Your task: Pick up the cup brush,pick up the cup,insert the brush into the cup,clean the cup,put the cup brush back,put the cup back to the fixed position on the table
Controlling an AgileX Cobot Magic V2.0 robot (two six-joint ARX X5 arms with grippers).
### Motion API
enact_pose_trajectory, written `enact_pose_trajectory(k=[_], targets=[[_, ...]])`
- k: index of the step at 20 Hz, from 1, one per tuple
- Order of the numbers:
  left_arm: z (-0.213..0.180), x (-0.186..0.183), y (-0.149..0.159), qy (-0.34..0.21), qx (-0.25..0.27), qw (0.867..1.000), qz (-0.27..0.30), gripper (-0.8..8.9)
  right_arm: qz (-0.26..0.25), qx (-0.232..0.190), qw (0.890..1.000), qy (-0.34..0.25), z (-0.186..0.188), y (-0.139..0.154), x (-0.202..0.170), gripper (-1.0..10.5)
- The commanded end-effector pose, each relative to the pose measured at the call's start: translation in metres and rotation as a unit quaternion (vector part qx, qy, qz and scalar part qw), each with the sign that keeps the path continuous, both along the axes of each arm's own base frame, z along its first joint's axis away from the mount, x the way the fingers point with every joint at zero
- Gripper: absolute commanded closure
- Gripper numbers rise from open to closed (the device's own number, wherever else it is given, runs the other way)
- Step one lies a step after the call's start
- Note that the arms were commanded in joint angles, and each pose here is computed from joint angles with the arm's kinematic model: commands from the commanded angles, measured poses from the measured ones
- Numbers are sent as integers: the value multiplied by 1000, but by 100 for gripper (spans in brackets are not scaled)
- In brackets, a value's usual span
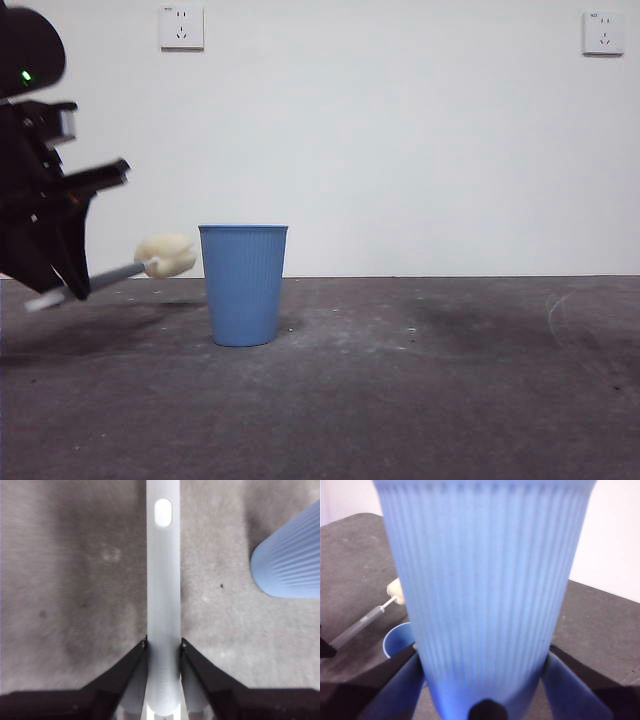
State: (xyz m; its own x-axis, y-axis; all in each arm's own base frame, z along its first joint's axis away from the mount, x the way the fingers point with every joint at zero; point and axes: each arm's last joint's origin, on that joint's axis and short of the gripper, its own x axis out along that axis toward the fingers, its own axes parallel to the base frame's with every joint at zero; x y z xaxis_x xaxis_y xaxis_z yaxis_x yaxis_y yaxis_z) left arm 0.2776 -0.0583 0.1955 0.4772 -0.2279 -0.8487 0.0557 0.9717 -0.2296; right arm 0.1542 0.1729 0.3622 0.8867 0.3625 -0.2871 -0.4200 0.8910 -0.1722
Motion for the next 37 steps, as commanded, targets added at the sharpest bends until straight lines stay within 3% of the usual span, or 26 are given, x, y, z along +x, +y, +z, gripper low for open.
enact_pose_trajectory(k=[1, 6, 27, 34, 36, 37], targets=[[-14, 4, -3, 15, 9, 1000, 17, 822, 1, 1, 1000, -8, 2, 0, 0, 959], [-30, 10, -8, 30, 26, 999, 19, 822, 2, 0, 1000, -8, 2, 0, 0, 959], [-35, 8, -21, 29, 61, 997, 33, 821, 16, -4, 1000, 4, 0, 0, -1, 959], [-53, 7, -33, 57, 80, 995, 17, 821, 25, -6, 1000, 9, -1, 0, -2, 959], [-53, 7, -35, 57, 81, 995, 13, 805, 25, -17, 999, 18, -4, 0, -2, 959], [-52, 6, -35, 58, 78, 995, 12, 751, 25, -22, 999, 23, -5, -1, -3, 959]])
